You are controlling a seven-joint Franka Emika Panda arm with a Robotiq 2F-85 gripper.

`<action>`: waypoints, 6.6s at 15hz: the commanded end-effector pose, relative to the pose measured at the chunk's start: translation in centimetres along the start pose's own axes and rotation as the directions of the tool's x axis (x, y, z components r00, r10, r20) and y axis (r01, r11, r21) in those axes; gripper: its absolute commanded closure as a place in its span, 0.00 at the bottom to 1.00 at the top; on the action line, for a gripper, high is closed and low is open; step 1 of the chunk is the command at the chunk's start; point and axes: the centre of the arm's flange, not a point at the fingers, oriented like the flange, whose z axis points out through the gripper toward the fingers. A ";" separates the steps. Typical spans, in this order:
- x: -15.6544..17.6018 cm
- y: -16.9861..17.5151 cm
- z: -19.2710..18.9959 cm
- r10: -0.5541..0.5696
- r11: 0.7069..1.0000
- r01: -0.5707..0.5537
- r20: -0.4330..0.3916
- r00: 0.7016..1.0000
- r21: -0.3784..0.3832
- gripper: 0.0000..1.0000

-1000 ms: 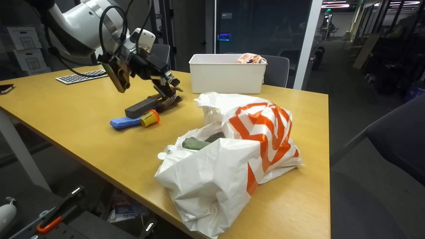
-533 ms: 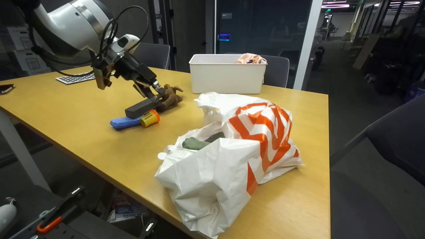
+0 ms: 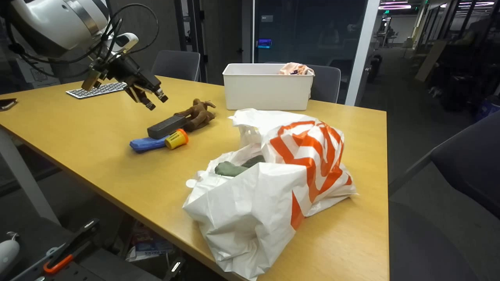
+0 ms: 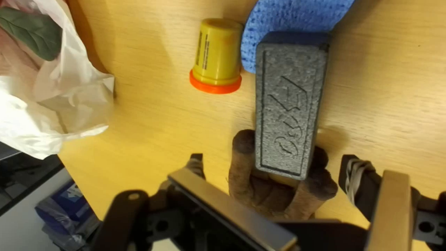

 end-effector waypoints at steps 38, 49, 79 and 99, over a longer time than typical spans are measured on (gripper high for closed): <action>-6.1 23.2 20.6 0.459 0.785 -0.293 0.195 0.866 -0.546 0.69; -2.4 24.1 21.5 0.698 0.704 -0.691 0.339 0.631 -0.163 0.69; -8.2 29.0 17.5 0.974 0.227 -0.971 0.019 0.226 -0.081 0.08; -6.0 11.6 1.6 0.670 0.722 -0.645 -0.024 0.742 0.250 0.00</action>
